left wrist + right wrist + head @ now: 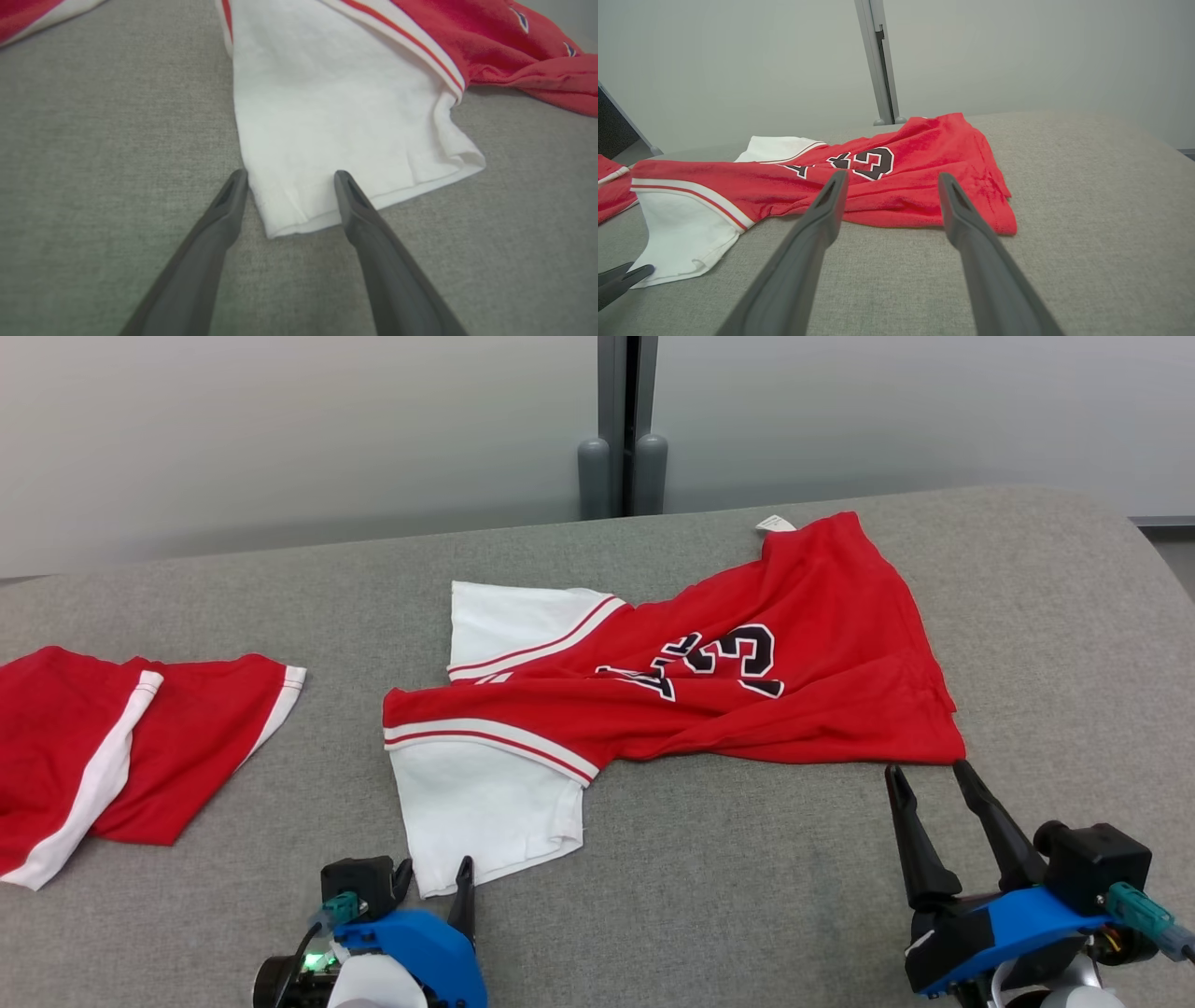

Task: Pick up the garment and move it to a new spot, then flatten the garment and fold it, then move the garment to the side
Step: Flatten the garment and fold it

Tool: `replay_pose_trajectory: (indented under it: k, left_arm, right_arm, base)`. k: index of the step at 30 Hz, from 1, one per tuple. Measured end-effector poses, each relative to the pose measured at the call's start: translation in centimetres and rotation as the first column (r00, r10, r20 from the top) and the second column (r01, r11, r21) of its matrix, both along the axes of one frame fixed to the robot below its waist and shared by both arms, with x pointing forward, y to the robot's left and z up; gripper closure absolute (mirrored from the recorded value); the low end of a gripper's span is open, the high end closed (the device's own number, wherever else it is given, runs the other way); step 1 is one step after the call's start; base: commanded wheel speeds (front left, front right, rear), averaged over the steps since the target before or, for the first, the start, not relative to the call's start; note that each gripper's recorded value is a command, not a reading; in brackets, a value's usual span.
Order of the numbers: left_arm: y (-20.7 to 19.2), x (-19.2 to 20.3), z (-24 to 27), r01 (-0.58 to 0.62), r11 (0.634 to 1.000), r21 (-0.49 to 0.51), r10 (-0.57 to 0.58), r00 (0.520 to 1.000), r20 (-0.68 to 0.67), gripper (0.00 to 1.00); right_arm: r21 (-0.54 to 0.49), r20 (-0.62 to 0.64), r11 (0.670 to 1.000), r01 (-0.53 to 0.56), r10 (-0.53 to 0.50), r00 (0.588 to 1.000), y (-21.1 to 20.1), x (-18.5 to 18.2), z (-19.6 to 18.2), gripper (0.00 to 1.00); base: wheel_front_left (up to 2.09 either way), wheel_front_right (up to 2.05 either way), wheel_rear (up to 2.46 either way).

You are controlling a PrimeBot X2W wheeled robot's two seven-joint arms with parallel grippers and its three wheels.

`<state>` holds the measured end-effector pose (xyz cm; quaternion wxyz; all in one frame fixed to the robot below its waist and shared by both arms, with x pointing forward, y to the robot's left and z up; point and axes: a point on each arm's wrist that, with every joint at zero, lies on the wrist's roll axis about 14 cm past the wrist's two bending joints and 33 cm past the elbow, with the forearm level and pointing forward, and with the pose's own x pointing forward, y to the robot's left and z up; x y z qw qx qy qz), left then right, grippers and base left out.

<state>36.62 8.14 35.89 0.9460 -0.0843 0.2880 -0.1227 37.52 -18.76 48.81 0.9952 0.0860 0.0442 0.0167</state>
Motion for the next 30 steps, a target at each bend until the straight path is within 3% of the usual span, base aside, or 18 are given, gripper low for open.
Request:
replay_pose_trajectory:
  k: [1,2,3,8,15,21,30]
  left_arm:
    - [0.0,0.0,-0.3,-0.003,1.000,0.001,0.003,1.000,-0.011,0.00]
    - [0.0,0.1,-0.5,-0.005,1.000,0.000,0.005,1.000,-0.019,0.56]
    - [-0.1,0.2,-0.6,-0.004,1.000,-0.002,0.004,1.000,-0.023,1.00]
    - [0.4,0.4,-1.2,-0.039,0.999,-0.016,0.038,0.998,-0.042,1.00]
    - [1.0,1.0,-1.6,-0.079,0.996,-0.028,0.078,0.996,-0.031,1.00]
    - [2.6,2.0,-1.7,-0.115,0.993,-0.017,0.115,0.993,-0.004,1.00]
    - [3.7,3.0,-2.0,-0.129,0.991,-0.030,0.130,0.992,0.008,1.00]
  right_arm:
    - [-0.001,-0.006,1.000,0.004,-0.004,1.000,-0.1,0.0,-0.2,0.00]
    - [-0.001,-0.011,1.000,0.007,-0.007,1.000,-0.2,0.0,-0.4,0.00]
    - [-0.001,-0.014,1.000,0.009,-0.009,1.000,-0.3,0.0,-0.5,0.00]
    - [0.004,-0.033,1.000,0.015,-0.015,0.999,-0.6,0.7,-0.9,0.00]
    - [-0.009,-0.228,0.999,0.031,-0.033,0.973,-2.7,3.8,-3.2,0.00]
    - [-0.080,-0.383,0.995,0.051,-0.079,0.920,-6.5,7.3,-5.4,0.00]
    - [-0.117,-0.527,0.993,-0.025,-0.041,0.849,-5.6,10.5,-10.3,0.00]
  base:
    - [0.00,0.00,0.00]
    - [0.00,0.00,0.00]
    - [0.00,0.00,0.00]
    - [0.00,0.00,0.00]
    - [0.00,0.00,0.00]
    - [0.00,0.00,0.00]
    - [0.00,0.00,0.00]
